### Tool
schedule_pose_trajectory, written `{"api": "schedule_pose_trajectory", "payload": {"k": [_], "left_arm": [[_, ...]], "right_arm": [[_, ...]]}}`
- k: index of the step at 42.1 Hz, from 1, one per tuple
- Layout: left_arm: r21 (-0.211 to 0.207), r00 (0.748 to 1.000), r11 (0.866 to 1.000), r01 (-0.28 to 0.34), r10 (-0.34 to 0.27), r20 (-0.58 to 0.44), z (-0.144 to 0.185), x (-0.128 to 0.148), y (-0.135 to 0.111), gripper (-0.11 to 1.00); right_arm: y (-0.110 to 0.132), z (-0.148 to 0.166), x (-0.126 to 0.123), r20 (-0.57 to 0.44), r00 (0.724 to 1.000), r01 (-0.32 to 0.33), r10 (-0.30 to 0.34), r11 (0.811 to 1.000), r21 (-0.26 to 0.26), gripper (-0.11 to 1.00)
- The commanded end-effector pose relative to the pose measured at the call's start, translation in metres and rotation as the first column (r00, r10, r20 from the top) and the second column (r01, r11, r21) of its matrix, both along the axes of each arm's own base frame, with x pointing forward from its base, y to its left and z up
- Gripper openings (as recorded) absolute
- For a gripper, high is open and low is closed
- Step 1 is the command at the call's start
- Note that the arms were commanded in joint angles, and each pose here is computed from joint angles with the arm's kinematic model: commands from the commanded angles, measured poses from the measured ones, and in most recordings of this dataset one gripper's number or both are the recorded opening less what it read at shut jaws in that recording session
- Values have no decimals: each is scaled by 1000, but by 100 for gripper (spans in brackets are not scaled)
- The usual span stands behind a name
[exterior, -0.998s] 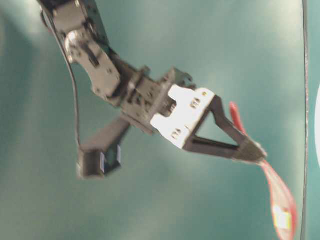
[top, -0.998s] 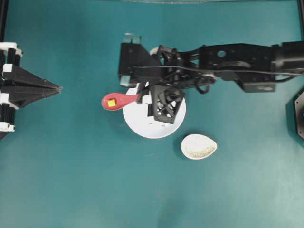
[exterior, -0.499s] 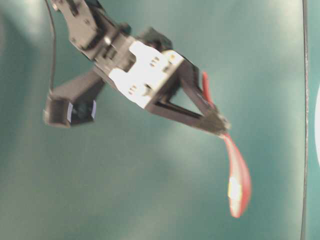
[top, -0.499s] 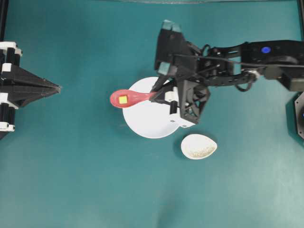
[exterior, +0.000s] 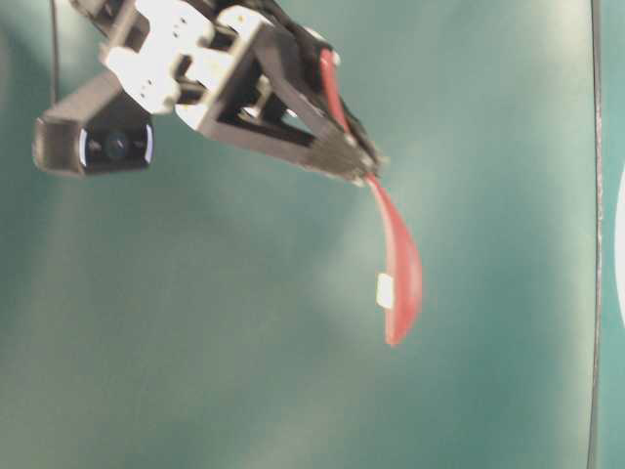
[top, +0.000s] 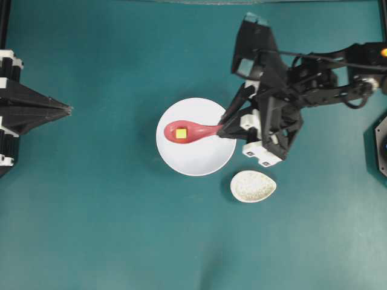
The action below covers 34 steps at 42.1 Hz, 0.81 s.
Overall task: Scoop the yellow hexagonal prism block from the bowl with a spoon using the right arm.
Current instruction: 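Hold the loaded spoon above the bowl with the right gripper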
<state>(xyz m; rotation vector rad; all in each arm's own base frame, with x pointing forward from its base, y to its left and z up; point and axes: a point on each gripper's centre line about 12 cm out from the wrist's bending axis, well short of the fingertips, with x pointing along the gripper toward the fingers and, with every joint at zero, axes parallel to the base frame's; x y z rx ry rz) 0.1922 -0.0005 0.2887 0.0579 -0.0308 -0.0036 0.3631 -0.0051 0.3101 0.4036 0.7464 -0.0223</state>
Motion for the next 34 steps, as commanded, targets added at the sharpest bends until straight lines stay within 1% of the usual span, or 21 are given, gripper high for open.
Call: {"api": "schedule_pose_trajectory", "payload": {"k": [1, 9, 34], "left_arm": [[5, 1000, 1000, -1, 1, 23, 9, 2, 0, 0], [5, 1000, 1000, -1, 1, 23, 9, 1, 0, 0], [3, 1000, 1000, -1, 1, 25, 10, 1, 0, 0]], "right_arm": [[0, 19, -9, 50, 999, 1, -1, 1000, -5, 23], [0, 26, -14, 68, 998, 4, -3, 1000, -5, 23], [-1, 25, -13, 73, 997, 7, -7, 1000, -7, 23]]}}
